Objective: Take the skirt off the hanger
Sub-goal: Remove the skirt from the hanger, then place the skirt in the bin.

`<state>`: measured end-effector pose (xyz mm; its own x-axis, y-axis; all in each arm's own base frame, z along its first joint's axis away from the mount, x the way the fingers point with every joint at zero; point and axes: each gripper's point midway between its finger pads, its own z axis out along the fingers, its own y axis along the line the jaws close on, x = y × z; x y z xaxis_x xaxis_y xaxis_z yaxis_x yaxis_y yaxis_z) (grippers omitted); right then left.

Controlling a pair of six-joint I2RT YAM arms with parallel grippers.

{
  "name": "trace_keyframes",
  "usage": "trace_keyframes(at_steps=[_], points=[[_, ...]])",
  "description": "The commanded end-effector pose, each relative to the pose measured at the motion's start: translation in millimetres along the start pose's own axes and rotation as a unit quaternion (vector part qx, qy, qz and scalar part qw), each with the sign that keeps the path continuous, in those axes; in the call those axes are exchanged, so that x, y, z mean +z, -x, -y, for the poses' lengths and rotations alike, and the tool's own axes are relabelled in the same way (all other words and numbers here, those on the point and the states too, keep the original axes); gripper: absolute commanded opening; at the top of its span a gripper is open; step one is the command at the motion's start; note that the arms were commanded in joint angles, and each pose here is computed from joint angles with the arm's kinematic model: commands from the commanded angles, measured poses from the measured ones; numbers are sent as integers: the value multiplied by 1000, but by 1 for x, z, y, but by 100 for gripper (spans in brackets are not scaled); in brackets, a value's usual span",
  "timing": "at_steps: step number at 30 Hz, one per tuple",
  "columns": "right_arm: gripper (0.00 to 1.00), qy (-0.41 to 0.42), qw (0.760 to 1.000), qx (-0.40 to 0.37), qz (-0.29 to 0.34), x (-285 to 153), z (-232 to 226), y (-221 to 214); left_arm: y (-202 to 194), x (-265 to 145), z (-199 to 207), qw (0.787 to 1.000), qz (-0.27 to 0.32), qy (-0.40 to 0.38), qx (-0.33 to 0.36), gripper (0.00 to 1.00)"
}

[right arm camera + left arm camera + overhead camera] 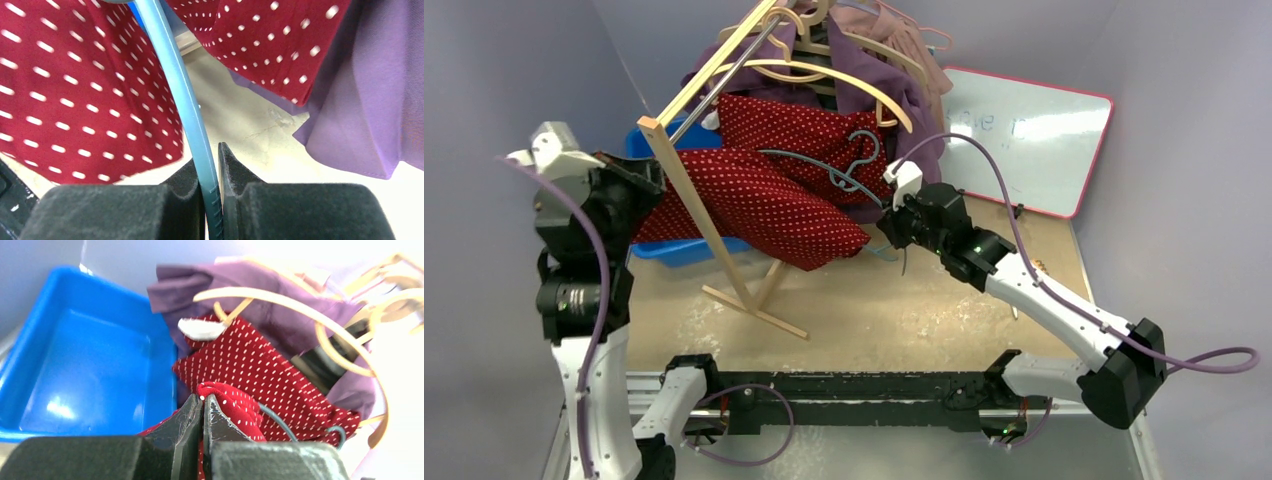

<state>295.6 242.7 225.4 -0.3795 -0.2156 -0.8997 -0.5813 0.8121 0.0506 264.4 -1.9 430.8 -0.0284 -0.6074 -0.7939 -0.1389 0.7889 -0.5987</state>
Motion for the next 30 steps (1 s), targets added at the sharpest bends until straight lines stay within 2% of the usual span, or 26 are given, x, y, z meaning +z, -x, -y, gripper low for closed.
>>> trace_keyframes(at_steps=[1, 8, 12, 21, 25, 30], points=[[0, 25, 999, 3, 39, -13, -7, 17, 85, -56, 13, 988, 152, 22, 20, 0], [0, 9, 999, 16, 38, -7, -3, 17, 111, -73, -3, 975, 208, 78, 6, 0], [0, -19, 999, 22, 18, -1, 6, 9, 132, -91, 9, 968, 241, 66, -5, 0], [0, 0, 1000, 20, 19, 4, -1, 11, 154, -120, 10, 957, 281, 76, -7, 0], [0, 19, 999, 17, 24, -2, -7, 15, 147, -109, 11, 961, 267, 71, -1, 0], [0, 58, 996, 0, 61, -23, -19, 33, 115, -59, 13, 980, 190, 55, 18, 0]])
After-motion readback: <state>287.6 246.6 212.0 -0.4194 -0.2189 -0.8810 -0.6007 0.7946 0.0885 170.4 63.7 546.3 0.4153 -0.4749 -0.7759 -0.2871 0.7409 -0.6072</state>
